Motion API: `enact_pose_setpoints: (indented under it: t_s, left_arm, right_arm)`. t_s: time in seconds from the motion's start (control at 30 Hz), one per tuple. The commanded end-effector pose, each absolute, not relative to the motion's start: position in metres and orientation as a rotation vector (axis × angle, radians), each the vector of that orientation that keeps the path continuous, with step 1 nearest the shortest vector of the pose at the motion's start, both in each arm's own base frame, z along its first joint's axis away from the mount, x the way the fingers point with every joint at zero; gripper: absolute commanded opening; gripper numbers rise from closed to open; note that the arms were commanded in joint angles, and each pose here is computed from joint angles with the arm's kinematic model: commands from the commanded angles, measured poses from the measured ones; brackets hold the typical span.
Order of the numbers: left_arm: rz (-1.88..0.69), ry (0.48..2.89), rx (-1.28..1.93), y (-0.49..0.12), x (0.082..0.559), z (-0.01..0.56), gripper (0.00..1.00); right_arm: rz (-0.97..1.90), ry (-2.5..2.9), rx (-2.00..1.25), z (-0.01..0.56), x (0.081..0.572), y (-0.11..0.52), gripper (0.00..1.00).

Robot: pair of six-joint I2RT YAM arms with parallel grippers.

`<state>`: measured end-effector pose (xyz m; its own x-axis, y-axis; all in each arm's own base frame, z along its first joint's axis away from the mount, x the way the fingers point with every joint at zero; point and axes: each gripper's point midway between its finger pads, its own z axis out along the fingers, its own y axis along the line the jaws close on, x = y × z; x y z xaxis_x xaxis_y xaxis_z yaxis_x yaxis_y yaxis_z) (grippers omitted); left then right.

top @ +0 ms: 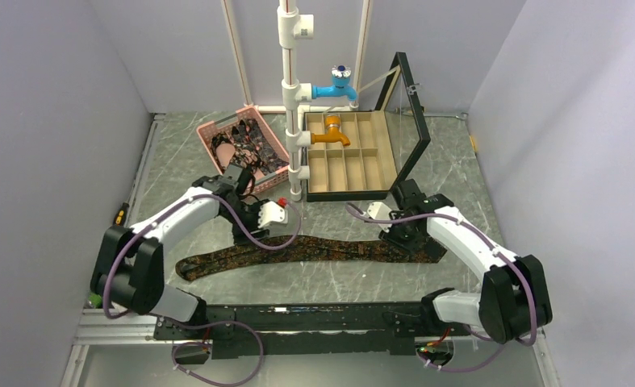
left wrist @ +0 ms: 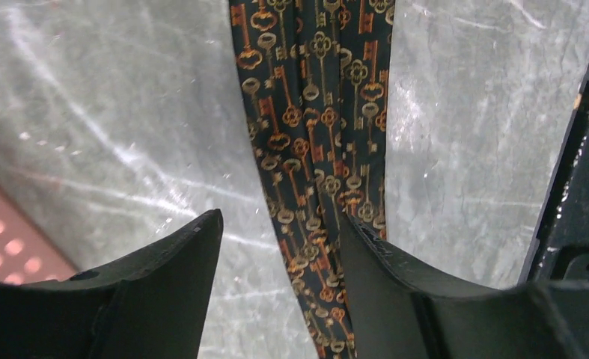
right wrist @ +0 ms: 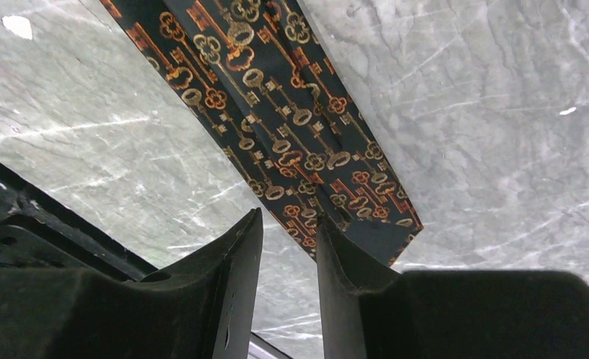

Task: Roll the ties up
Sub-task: Flatten out the tie at the center of the board.

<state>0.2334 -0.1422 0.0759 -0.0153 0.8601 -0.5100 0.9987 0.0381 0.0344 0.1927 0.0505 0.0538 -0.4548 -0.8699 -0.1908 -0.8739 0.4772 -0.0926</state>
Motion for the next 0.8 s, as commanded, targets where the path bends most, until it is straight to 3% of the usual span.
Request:
enact_pose_setpoints:
  t_s: [0.0,0.3,0.43,0.63,0.77]
  left_arm:
    - [-0.504,1.960,1.895,-0.159,0.233,0.057,0.63]
    - [-0.438,2.019,1.996,-0.156,0.228,0.024,0.63]
    - [-0.444,2.037,2.006,-0.155,0.226,0.018,0.61]
    - [-0.432,2.063,2.046,-0.149,0.223,0.006,0.38]
    - [-0.436,2.046,2.055,-0.151,0.225,0.011,0.16]
  right_arm:
    - [0.123,2.499,-1.473,0.057,0.200,0.069,0.34]
    - [0.128,2.535,-1.571,0.026,0.197,0.067,0.31]
    - [0.079,2.564,-1.595,0.012,0.196,0.059,0.22]
    - [0.058,2.563,-1.592,0.014,0.197,0.058,0.00]
    - [0.046,2.562,-1.585,0.018,0.198,0.057,0.00]
